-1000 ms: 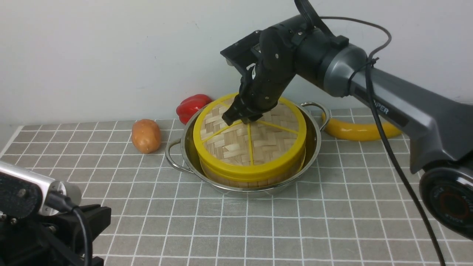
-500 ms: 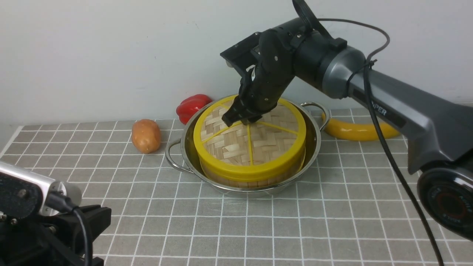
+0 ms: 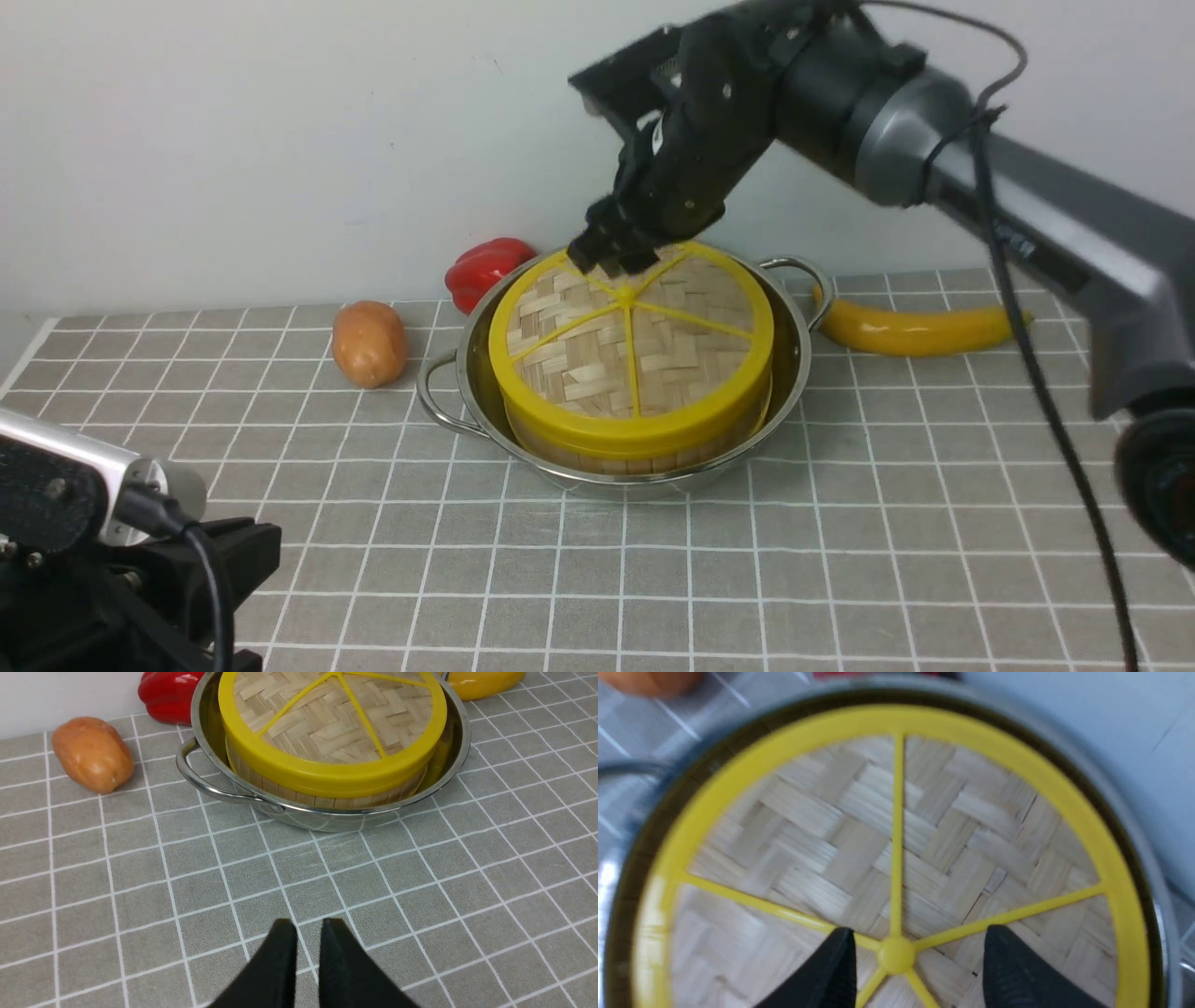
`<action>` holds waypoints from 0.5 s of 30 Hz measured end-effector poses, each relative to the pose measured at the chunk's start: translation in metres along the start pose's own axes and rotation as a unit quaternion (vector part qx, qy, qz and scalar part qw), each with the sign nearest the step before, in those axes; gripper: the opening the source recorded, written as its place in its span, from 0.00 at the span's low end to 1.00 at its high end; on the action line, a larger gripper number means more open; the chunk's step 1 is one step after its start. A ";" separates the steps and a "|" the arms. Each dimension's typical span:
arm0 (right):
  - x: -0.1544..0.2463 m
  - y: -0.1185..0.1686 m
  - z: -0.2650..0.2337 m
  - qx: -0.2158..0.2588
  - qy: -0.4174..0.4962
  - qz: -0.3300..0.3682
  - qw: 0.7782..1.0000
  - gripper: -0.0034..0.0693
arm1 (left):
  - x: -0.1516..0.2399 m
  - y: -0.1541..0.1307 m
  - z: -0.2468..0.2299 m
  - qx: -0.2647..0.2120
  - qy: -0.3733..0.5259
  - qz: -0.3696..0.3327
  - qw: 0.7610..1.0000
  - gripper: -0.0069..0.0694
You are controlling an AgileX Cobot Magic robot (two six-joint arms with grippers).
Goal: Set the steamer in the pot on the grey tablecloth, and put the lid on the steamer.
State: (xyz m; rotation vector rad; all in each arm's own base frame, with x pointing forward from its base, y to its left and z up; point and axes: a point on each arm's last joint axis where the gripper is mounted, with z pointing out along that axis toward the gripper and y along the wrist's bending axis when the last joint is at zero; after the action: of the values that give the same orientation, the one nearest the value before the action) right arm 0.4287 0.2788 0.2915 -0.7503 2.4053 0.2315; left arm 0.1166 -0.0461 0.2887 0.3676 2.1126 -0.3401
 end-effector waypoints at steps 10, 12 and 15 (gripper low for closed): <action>-0.012 0.002 -0.221 -0.005 -0.162 0.001 0.987 0.58 | -0.002 0.001 0.000 -0.006 -0.009 0.006 1.000 0.19; 0.000 0.000 -0.288 0.013 -0.221 -0.003 0.975 0.58 | -0.003 0.002 0.000 -0.013 -0.019 0.013 1.000 0.19; 0.032 -0.001 -0.363 0.033 -0.282 -0.006 0.959 0.58 | -0.007 0.004 0.000 -0.020 -0.035 0.018 0.999 0.19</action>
State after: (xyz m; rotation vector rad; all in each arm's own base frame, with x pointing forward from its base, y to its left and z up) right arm 0.2281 0.1437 0.5636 -0.5726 1.8567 0.3119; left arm 0.1213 -0.0435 0.2940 0.3644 2.0381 -0.2851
